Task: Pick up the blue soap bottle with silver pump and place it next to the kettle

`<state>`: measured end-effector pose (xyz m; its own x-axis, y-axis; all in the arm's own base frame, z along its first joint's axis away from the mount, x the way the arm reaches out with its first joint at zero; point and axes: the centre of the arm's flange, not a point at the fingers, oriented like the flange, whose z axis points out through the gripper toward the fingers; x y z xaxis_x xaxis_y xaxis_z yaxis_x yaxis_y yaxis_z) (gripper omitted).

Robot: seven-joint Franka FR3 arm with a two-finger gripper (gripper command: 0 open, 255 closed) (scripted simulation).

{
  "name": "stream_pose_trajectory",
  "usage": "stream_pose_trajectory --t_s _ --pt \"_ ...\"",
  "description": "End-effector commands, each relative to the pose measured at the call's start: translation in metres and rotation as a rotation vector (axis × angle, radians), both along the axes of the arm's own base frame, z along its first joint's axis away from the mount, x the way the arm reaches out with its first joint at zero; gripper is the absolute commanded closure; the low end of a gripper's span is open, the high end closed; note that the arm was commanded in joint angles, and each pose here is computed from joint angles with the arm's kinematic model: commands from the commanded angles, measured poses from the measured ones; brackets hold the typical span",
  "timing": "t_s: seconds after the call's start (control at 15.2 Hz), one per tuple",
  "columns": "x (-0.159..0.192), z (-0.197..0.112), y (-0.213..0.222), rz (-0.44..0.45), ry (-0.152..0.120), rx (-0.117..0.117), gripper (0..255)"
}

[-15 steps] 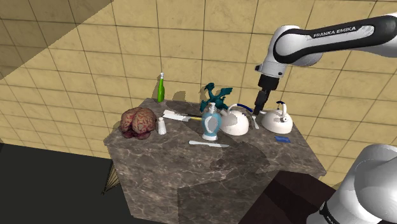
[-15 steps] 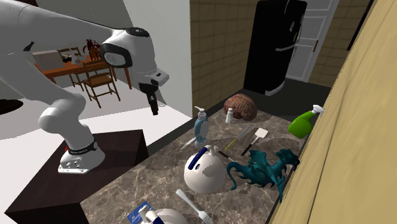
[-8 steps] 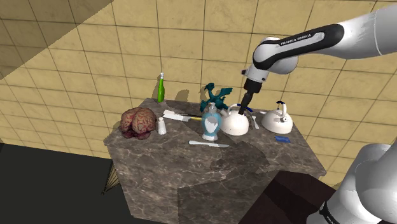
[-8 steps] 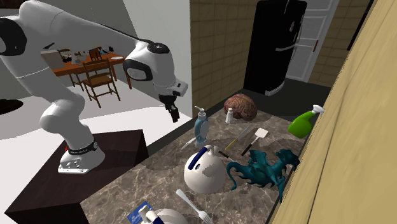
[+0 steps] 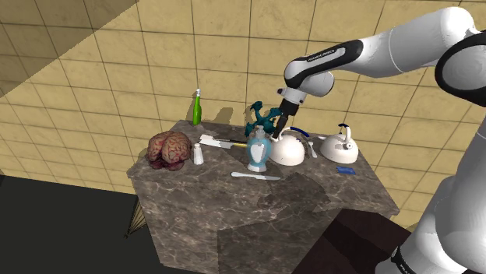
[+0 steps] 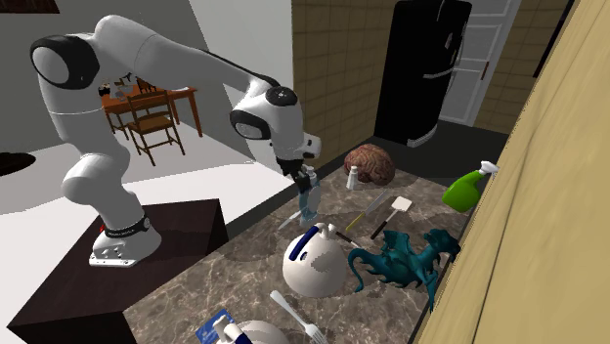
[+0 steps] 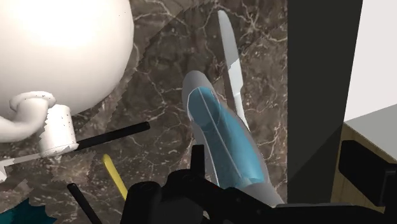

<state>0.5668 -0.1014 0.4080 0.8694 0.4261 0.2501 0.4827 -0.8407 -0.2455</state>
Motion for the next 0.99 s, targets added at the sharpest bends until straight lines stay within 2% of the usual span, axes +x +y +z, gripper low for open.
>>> stream_pose_trajectory --t_s 0.0,0.53,0.92 --pt "0.023 -0.014 0.0 0.031 -0.026 0.016 0" --pt "0.032 -0.052 0.014 0.036 -0.03 0.019 0" --pt "0.032 -0.052 0.014 0.036 -0.03 0.019 0"
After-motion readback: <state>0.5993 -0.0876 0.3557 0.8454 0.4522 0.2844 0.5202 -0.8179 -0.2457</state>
